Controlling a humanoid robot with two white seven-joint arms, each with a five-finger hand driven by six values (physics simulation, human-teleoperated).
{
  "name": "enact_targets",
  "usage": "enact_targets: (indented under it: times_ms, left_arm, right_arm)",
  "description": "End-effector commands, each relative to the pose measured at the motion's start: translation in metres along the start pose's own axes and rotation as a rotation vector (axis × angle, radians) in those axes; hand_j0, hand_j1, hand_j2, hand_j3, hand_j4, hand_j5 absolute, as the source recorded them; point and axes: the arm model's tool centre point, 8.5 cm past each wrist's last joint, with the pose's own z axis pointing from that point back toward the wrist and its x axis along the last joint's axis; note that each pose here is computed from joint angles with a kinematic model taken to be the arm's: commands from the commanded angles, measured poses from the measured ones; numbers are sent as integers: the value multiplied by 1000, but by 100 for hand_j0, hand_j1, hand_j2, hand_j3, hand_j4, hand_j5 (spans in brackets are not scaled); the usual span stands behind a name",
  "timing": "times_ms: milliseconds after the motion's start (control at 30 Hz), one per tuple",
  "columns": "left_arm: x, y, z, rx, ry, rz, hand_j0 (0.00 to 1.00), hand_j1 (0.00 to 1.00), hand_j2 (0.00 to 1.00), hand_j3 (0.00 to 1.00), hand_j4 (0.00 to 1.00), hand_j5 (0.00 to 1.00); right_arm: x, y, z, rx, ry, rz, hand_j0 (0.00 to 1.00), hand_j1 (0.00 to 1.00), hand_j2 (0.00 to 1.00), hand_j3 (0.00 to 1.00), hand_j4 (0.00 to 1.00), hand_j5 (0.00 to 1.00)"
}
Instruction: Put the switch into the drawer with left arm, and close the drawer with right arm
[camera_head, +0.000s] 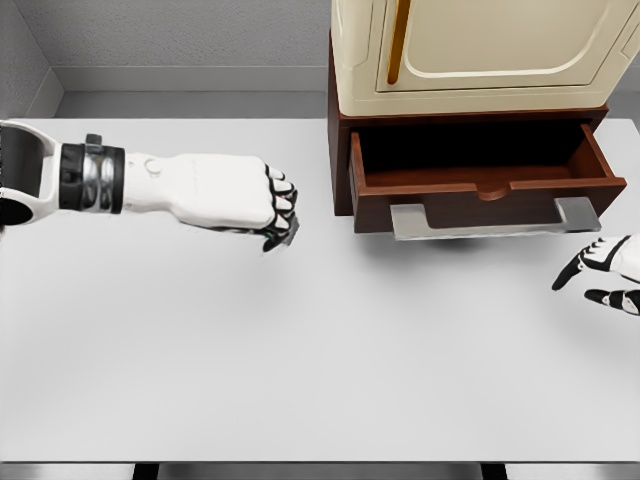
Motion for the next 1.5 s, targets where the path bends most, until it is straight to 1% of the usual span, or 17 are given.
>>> enact_targets:
  times_ms: [0,33,133,200,233,367,600,733,800,867,933,1067,1133,1167,1267,1367,1467]
  left_arm:
    - [2,6,-10,30,-23,6,26,26,26,26,26,26]
    - [2,7,-10,33,-26,5,26,26,26,26,26,26]
    - [-4,25,-23,76,-41,-5,26,26,26,26,26,26]
    - [-8,30,-24,83,-36,-7,25,25,25,25,25,25]
    - [-8,38,-24,100,-45,-13,24,24,24,24,24,24]
    - [-8,48,-24,128,-60,-6,24,24,24,24,24,24]
    - [-15,82,4,176,-50,-22,24,24,24,24,24,24]
    - [-17,85,3,185,-48,-23,24,24,24,24,24,24]
    - [-15,88,-4,193,-63,-23,24,24,24,24,24,24]
    - [-22,88,-15,205,-65,-5,24,24,24,24,24,24]
    - [-31,91,-32,222,-71,24,24,24,24,24,24,24]
    - [-56,95,-68,219,-38,60,24,24,24,24,24,24]
    - [-44,104,-98,226,-81,39,24,24,24,24,24,24]
    - [-45,104,-105,231,-88,54,24,24,24,24,24,24]
    - [-38,110,-118,244,-115,54,24,24,24,24,24,24]
    - [-49,104,-136,225,-92,93,24,24,24,24,24,24]
    - [-42,108,-148,224,-113,87,24,24,24,24,24,24]
  right_arm:
    - [0,-1,0,-4,-1,-5,58,58,58,58,58,58]
    - [0,-1,0,-4,-1,-5,58,58,58,58,58,58]
    - [0,-1,0,-4,0,-6,58,58,58,58,58,58]
    - [0,-1,0,-4,0,-6,58,58,58,58,58,58]
    - [0,-1,0,-4,0,-6,58,58,58,58,58,58]
    - [0,-1,0,-4,0,-6,58,58,58,58,58,58]
    - [0,-1,0,-4,0,-6,58,58,58,58,58,58]
    - [0,-1,0,-4,0,-6,58,58,58,58,58,58]
    - [0,-1,0,-4,0,-6,58,58,58,58,58,58]
    - [0,-1,0,-4,0,-6,58,58,58,58,58,58]
    - [0,-3,0,-10,-2,-1,59,59,59,59,59,59]
    - [0,-2,0,-7,-1,-3,60,60,60,60,60,60]
    - [0,-2,0,-7,-2,-2,59,59,59,59,59,59]
    - [0,-2,0,-7,-2,-2,59,59,59,59,59,59]
    - [0,-3,0,-8,-1,-2,59,59,59,59,59,59]
    - [0,-4,0,-15,-1,2,59,59,59,59,59,59]
    - [1,-11,1,-30,-3,14,59,59,59,59,59,59]
